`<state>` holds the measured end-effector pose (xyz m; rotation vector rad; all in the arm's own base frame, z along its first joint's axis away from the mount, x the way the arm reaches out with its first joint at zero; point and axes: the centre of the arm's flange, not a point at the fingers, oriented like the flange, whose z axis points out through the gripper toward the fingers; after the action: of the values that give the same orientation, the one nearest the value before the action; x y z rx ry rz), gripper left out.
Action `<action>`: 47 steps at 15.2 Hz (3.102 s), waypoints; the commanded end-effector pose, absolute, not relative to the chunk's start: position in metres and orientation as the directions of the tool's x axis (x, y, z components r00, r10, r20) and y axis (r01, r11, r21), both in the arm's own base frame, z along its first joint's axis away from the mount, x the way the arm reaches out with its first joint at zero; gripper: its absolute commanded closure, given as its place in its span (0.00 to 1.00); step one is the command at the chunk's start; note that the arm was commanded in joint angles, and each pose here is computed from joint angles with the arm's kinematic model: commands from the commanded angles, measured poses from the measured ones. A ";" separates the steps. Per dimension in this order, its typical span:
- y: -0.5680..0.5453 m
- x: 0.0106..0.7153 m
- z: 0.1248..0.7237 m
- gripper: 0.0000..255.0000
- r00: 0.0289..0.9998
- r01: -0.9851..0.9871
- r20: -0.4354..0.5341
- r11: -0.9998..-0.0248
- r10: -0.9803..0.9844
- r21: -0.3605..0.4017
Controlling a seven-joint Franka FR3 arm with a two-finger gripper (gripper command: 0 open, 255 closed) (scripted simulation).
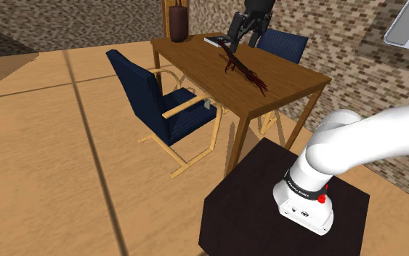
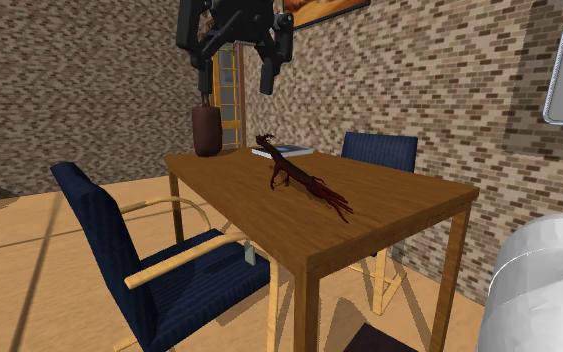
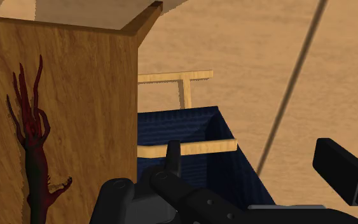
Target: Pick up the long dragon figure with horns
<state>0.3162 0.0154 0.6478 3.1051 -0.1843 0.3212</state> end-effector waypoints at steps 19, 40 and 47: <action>-0.173 0.429 0.558 0.00 0.963 -0.199 0.186 -0.980 -0.195 0.001; -0.359 0.518 0.449 0.00 0.948 -0.273 0.168 -0.962 -0.269 0.001; -0.359 0.519 0.431 1.00 0.948 -0.273 0.168 -0.962 -0.269 0.001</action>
<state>0.5184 -0.3587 0.4313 3.0772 -0.4282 0.2600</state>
